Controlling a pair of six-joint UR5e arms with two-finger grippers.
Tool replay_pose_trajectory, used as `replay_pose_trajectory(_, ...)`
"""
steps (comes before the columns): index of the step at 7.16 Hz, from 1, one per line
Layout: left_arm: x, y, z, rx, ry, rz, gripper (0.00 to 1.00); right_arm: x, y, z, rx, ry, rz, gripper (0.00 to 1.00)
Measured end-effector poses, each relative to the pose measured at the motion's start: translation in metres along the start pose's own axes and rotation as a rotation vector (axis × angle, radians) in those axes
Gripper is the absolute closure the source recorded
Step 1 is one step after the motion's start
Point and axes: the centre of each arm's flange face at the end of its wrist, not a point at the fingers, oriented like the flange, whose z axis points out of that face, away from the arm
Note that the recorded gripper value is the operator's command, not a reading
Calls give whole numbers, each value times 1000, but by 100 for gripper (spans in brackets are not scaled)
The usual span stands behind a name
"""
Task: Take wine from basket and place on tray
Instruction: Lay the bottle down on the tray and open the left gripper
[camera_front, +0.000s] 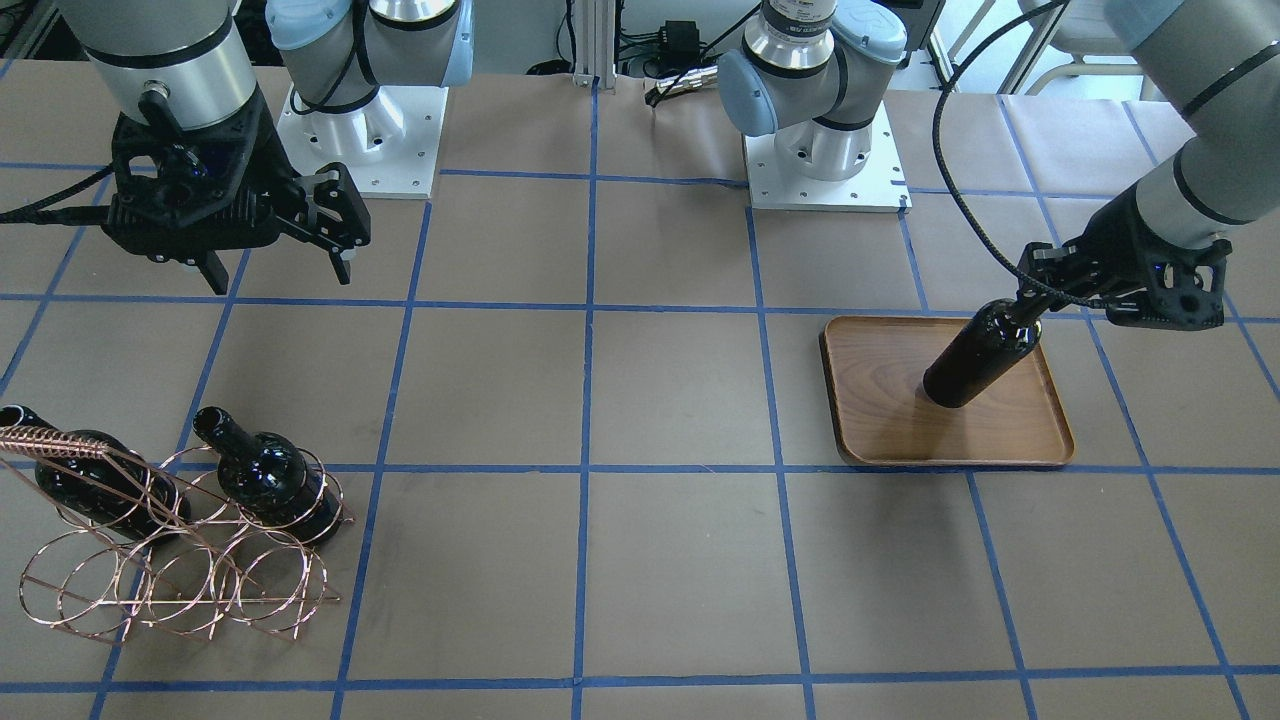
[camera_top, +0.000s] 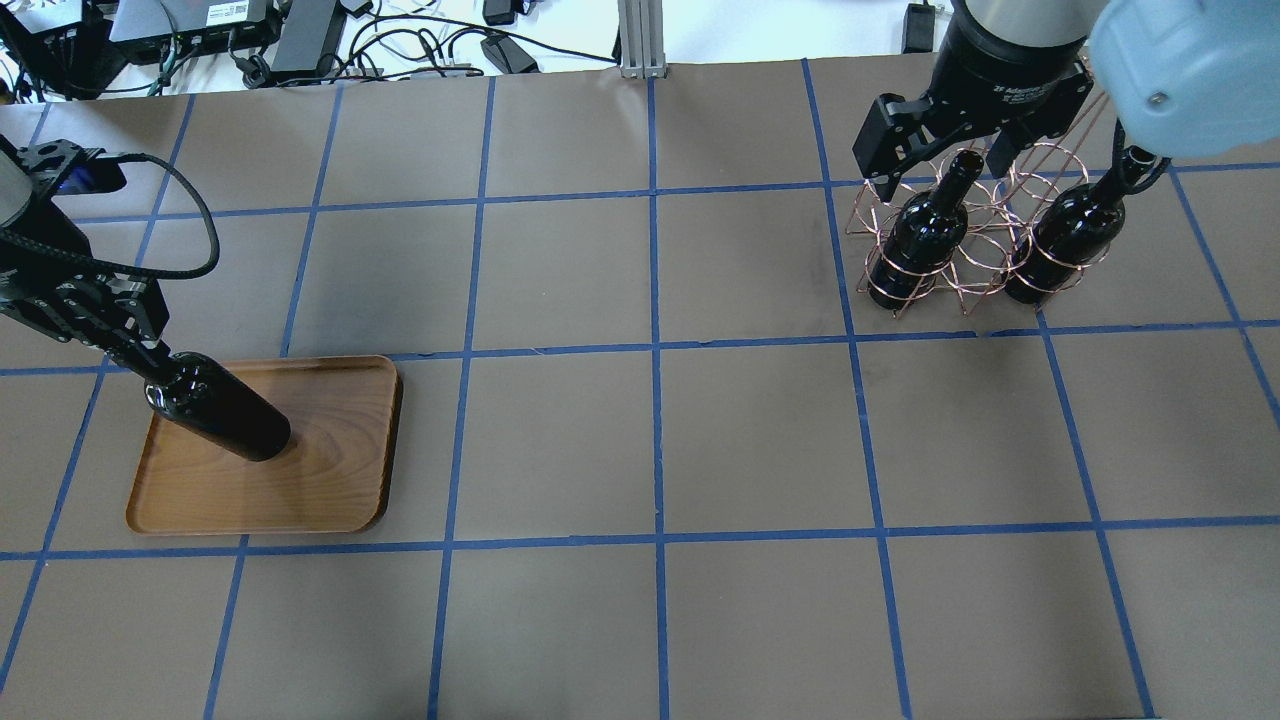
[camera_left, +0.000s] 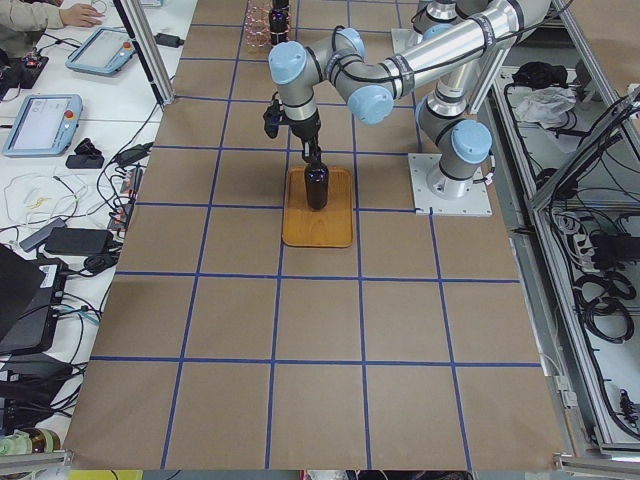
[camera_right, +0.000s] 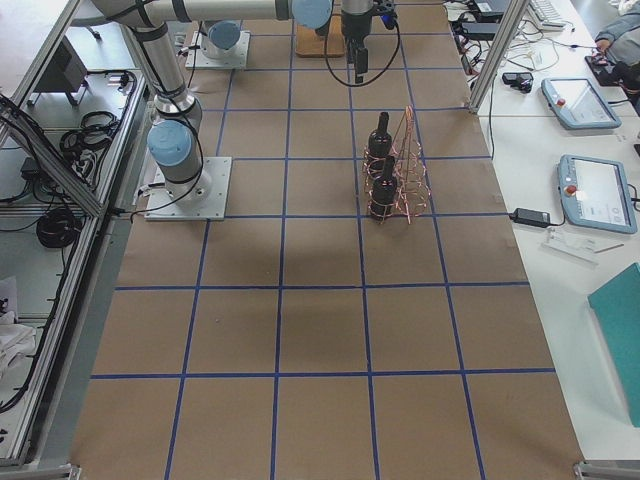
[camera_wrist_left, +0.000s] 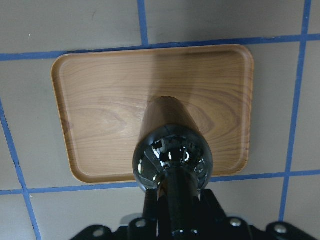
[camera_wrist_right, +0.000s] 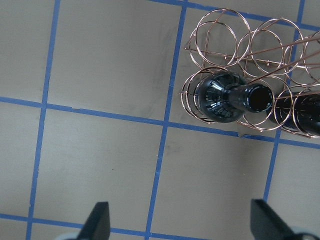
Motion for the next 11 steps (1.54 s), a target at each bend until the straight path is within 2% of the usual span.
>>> replay_pose_trajectory(1,-2,-1,3,-5,3,-2,8,0,-1,-1,12,2,0,0)
replay_pose_trajectory(2,-3,-1,3,-5,3,-5,0,0,-2,-1,16,3,0,0)
replay_pose_trajectory(4,-1,2,-6,6,-7,-25,0,0,-1,0,13,2,-1,0)
replay_pose_trajectory(6,15,10,-37,61,-25,-54,0,0,-2,1,12,3,-1,0)
replay_pose_trajectory(8,60,11,-77,124,-48,-66,0,0,-2,1,11,3,-1,0)
replay_pose_trajectory(10,107,6,-88,150,-52,-120,0,0,-1,2,11,3,-1,0)
replay_pose_trajectory(11,131,5,-90,160,-49,-114,0,0,-1,2,11,4,-1,0)
